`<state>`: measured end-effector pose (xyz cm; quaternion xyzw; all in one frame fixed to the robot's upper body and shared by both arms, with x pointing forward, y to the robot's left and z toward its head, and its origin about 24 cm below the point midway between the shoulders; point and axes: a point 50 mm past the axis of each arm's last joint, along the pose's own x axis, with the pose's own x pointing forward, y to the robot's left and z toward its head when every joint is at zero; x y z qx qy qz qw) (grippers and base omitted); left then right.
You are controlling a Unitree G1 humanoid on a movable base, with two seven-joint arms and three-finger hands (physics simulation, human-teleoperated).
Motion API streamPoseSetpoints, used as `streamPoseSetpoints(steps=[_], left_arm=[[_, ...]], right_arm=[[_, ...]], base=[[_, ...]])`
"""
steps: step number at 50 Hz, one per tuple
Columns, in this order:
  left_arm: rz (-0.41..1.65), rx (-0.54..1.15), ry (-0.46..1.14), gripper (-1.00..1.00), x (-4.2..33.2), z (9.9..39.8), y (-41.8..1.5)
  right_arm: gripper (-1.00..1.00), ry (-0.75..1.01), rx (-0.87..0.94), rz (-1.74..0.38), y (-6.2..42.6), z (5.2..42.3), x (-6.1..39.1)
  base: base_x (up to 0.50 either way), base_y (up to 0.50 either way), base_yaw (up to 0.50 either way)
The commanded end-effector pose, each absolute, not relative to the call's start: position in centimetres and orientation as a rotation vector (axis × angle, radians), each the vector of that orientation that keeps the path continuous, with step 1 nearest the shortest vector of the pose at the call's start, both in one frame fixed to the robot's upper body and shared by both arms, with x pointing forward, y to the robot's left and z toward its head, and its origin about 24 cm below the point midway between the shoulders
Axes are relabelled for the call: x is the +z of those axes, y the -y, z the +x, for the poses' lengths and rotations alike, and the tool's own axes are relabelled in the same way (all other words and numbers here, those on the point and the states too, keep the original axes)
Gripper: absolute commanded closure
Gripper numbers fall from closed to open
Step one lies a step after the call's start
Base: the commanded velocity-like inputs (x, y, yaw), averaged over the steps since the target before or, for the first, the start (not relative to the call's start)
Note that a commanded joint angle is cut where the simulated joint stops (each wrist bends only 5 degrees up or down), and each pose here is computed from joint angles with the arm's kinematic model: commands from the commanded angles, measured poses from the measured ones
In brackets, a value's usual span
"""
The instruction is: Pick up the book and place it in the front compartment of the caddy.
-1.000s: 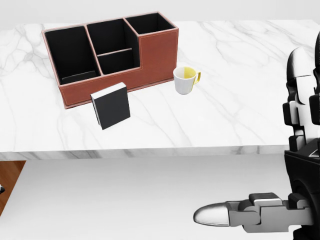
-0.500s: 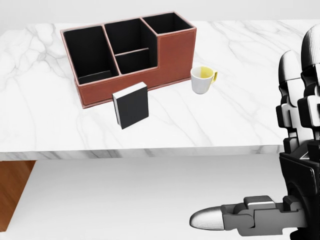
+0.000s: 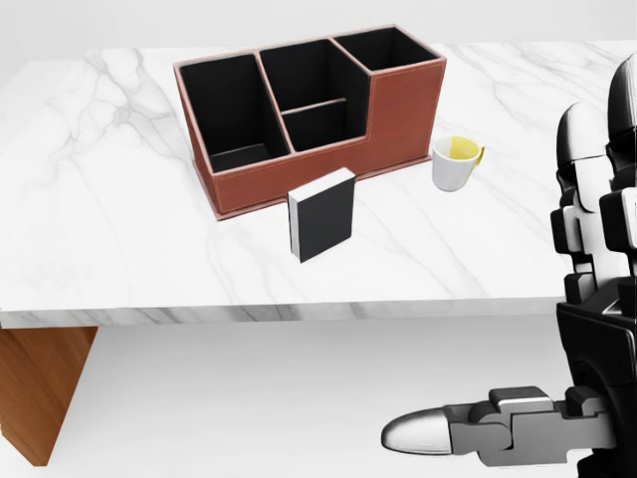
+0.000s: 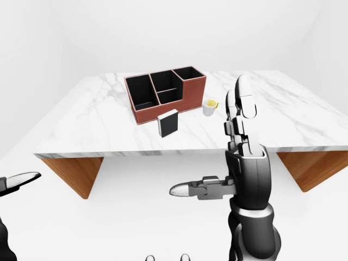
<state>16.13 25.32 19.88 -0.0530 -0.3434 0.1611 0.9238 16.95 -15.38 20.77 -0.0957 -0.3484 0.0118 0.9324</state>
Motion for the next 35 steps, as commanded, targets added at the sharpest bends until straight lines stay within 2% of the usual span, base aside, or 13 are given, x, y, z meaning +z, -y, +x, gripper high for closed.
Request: streamPoseSetpoints(steps=[1, 35], left_arm=[[-0.121, 0.324, 0.692, -1.0, 19.59, 16.33, -25.31], [-0.12, 0.328, 0.687, -1.0, 19.53, 16.46, -25.52]], right_arm=[[-1.0, 0.718, 0.038, -0.181, 15.47, 16.77, 20.84], [-1.0, 0.693, 0.055, -0.192, 15.11, 17.29, 20.4]], base=[[0.5, 0.0, 0.0], [0.5, 0.0, 0.0]])
